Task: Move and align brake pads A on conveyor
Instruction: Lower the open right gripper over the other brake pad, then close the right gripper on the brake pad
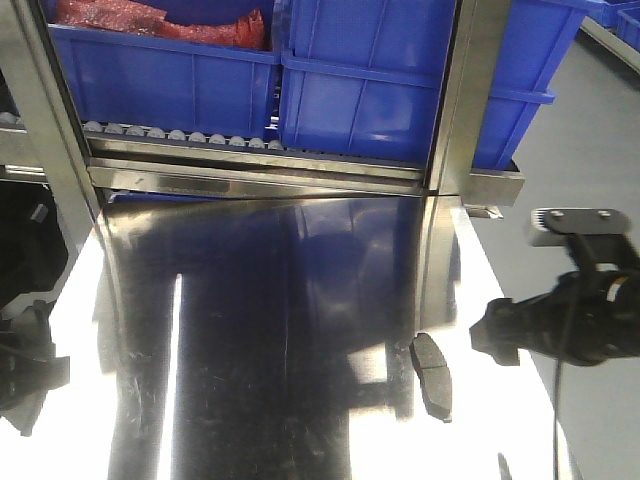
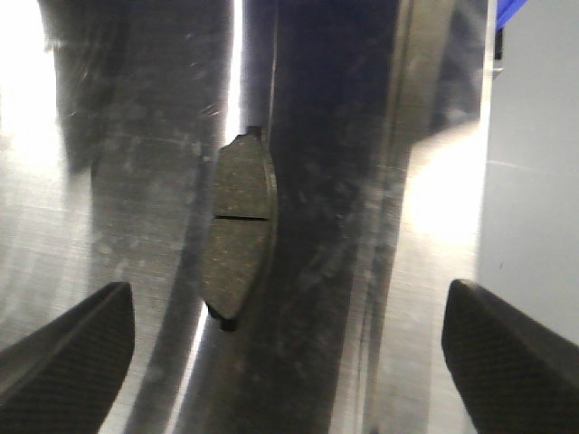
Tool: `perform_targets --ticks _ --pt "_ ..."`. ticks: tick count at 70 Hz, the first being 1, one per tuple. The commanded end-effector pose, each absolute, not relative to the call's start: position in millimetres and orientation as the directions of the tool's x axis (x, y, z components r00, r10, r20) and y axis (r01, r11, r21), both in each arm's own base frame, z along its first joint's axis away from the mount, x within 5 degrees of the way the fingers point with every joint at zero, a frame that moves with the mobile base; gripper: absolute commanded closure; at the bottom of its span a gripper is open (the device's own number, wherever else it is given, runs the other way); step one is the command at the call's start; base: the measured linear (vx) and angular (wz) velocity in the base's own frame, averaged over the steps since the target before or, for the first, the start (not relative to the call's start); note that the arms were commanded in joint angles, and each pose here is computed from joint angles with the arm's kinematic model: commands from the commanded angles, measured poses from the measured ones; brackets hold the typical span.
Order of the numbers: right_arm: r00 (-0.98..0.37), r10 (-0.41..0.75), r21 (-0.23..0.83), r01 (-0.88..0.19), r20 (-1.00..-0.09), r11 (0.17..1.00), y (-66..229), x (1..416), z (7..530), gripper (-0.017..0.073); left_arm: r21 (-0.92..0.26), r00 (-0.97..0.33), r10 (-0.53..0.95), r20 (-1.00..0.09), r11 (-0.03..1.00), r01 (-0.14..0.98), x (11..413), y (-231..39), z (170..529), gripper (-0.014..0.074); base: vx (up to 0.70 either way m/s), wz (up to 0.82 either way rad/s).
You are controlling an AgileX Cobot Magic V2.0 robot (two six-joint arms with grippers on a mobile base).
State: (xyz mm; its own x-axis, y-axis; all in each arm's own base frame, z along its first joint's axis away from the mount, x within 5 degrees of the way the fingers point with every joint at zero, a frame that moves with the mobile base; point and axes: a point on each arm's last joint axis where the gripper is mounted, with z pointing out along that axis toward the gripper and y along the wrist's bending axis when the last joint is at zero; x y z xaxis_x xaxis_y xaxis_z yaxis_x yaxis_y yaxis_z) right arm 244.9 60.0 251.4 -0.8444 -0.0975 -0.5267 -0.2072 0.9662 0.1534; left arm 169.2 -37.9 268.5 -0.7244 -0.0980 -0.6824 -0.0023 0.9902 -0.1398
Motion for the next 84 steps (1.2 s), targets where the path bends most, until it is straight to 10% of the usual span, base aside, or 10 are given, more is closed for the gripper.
perform_targets --ticks 1,34,84 --pt "-0.806 -0.120 0.156 -0.254 -0.579 0.954 81 262 260 -0.0088 -0.166 -0.653 -0.109 -0.749 0.986 0.026 173 -40 283 0.0416 0.00 0.00" --pt "-0.924 -0.114 0.133 -0.173 -0.365 0.976 121 318 212 -0.0057 -0.166 -0.653 -0.109 -0.749 0.986 0.026 173 -40 283 0.0416 0.00 0.00" --pt "-0.949 -0.136 0.101 -0.171 -0.283 0.980 123 327 179 0.0056 -0.165 -0.654 -0.109 -0.749 0.986 0.025 173 -40 283 0.0416 0.00 0.00"
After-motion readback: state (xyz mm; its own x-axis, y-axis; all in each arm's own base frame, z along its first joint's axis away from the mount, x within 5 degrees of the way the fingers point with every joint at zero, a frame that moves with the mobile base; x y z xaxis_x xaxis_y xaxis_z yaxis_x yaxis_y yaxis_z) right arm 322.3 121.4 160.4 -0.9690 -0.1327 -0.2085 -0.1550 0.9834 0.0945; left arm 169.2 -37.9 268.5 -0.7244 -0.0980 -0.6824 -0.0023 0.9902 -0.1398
